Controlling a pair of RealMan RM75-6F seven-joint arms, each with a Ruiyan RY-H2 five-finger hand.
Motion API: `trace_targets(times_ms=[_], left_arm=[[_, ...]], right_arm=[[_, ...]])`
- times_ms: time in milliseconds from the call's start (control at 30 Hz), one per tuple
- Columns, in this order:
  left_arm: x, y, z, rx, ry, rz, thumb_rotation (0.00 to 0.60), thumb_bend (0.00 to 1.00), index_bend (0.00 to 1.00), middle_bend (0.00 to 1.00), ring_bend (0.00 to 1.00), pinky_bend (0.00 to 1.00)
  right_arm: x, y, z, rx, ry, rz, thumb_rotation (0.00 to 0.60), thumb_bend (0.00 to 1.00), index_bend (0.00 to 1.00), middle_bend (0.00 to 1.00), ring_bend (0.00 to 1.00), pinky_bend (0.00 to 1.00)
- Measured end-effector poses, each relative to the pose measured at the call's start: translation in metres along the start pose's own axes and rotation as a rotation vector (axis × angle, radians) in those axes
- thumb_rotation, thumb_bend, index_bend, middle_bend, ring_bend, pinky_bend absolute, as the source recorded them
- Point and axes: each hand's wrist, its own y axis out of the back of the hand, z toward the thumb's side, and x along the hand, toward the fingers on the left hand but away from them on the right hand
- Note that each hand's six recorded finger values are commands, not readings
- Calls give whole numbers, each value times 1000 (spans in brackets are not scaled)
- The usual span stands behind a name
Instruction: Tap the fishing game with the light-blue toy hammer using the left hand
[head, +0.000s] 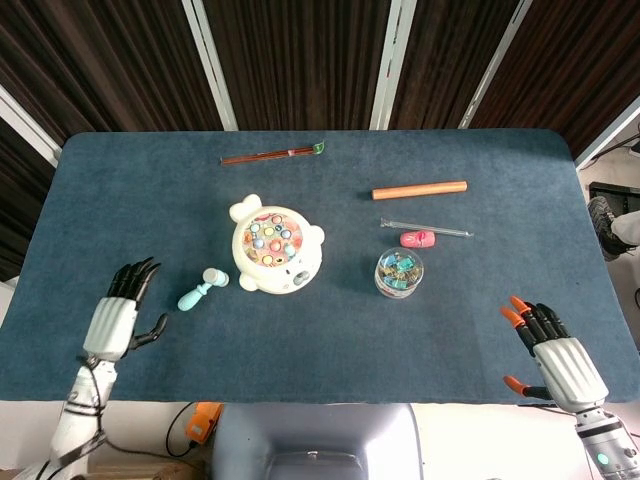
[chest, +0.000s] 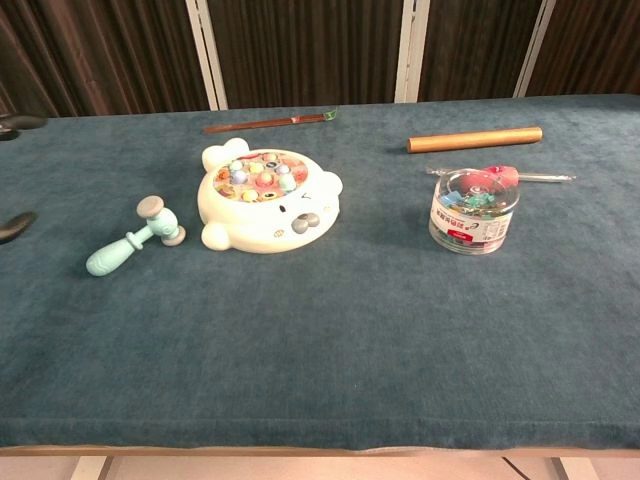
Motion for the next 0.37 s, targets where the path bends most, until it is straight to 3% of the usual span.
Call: trace_targets(times_ms=[67, 167, 267, 367], left_arm=[[-39, 21, -11, 45, 42, -7, 600, 391, 0, 0, 0, 0], [-83, 48, -19, 105, 94, 42, 600, 391, 0, 0, 0, 0], [-105, 62, -18, 145, 102, 95, 600, 391, 0, 0, 0, 0], [-109, 65, -19, 147, 99, 92, 600, 392, 0, 0, 0, 0]], right_arm=[[0, -1, 1, 7, -2, 0, 600, 305, 0, 0, 0, 0], [-1, -3, 2, 20, -6, 1, 600, 305, 0, 0, 0, 0], [-2, -5, 4, 27, -9, 1, 600, 305, 0, 0, 0, 0], [-2, -7, 6, 38, -7, 3, 600, 305, 0, 0, 0, 0]])
